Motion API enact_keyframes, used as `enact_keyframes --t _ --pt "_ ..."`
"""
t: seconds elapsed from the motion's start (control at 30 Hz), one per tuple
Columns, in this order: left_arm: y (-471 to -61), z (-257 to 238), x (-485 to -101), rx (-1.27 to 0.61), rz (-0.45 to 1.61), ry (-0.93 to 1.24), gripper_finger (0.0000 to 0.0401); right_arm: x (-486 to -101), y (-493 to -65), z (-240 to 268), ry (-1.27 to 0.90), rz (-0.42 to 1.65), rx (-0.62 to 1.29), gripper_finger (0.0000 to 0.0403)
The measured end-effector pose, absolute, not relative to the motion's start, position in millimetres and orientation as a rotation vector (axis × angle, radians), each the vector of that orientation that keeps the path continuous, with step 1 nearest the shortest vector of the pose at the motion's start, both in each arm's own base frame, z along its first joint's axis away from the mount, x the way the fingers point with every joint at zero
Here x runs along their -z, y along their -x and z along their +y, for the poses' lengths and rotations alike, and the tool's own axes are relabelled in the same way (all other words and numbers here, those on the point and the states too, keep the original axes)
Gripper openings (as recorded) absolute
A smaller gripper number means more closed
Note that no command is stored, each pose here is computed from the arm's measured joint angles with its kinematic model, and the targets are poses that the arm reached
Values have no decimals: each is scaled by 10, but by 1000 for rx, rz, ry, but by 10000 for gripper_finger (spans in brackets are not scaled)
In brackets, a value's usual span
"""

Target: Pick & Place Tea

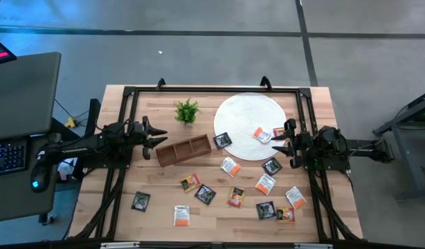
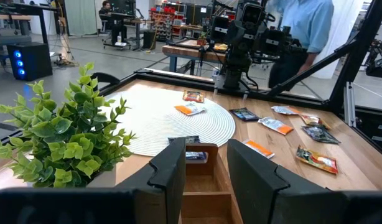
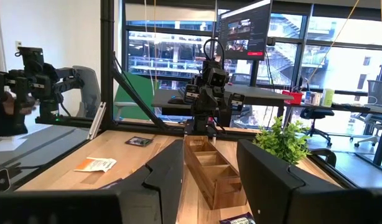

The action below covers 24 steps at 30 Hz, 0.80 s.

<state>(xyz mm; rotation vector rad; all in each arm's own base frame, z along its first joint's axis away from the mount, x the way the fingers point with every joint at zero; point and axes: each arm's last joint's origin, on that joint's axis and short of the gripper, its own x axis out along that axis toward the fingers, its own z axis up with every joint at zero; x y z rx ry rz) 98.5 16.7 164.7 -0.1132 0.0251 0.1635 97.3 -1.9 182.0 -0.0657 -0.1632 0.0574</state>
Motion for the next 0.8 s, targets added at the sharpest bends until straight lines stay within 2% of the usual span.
enact_keyframes --t 0.33,0.6,0.8 --pt "-985 167 -1648 -168 14 232 117 -1873 -963 -20 5 -218 -58 145" --pt "-975 162 -1695 -157 16 243 117 -1967 -936 -62 115 -314 112 145" --pt "-835 103 -2190 -49 89 333 117 -2004 -922 -83 107 -350 188 146"
